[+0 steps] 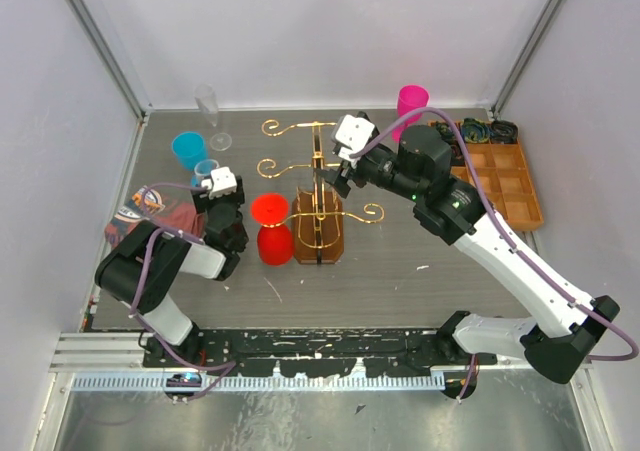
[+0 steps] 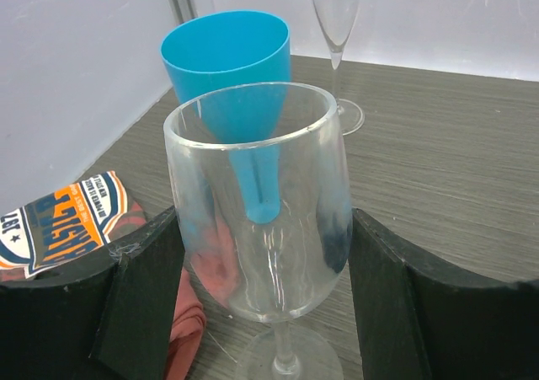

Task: Take the wine glass off the wine glass rack

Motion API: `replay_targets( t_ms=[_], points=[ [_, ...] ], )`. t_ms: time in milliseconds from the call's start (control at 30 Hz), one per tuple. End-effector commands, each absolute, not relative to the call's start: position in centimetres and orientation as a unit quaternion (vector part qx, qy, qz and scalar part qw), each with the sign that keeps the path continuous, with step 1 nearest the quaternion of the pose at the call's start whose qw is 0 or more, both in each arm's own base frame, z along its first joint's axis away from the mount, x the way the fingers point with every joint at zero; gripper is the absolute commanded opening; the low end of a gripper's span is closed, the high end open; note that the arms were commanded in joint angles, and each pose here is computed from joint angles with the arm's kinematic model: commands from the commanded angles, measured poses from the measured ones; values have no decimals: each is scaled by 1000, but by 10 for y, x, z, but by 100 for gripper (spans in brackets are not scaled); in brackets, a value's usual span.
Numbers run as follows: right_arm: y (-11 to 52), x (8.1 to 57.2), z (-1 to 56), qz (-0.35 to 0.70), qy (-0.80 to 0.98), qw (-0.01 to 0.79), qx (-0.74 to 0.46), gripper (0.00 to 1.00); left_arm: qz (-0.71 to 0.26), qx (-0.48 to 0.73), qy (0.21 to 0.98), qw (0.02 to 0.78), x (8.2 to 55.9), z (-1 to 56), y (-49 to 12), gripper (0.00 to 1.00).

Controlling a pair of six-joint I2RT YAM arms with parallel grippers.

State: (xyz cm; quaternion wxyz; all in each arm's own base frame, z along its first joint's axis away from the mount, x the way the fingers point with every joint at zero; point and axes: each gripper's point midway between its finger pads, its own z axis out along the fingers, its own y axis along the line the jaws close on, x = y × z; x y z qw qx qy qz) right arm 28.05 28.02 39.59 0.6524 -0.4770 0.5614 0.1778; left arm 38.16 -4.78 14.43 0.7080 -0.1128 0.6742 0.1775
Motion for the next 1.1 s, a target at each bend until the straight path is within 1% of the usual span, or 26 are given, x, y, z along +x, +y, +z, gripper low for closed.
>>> replay_targets(
  t_ms=[0, 133, 467, 900, 1067],
  points=[
    [279, 282, 413, 182, 543, 677, -463, 82, 165, -158, 640, 733, 384, 168, -45, 65],
    [279, 282, 414, 179, 541, 678, -463, 82, 168, -161, 640, 732, 383, 168, -44, 68],
    [279, 284, 413, 179, 542, 679, -462, 82, 169, -163, 641, 731, 380, 168, -46, 69],
    [277, 283, 414, 181, 543, 680, -459, 81, 161, -165, 642, 731, 374, 168, -59, 65],
    [276, 282, 414, 181, 543, 680, -458, 81, 154, -166, 645, 730, 358, 168, -64, 65]
  ],
)
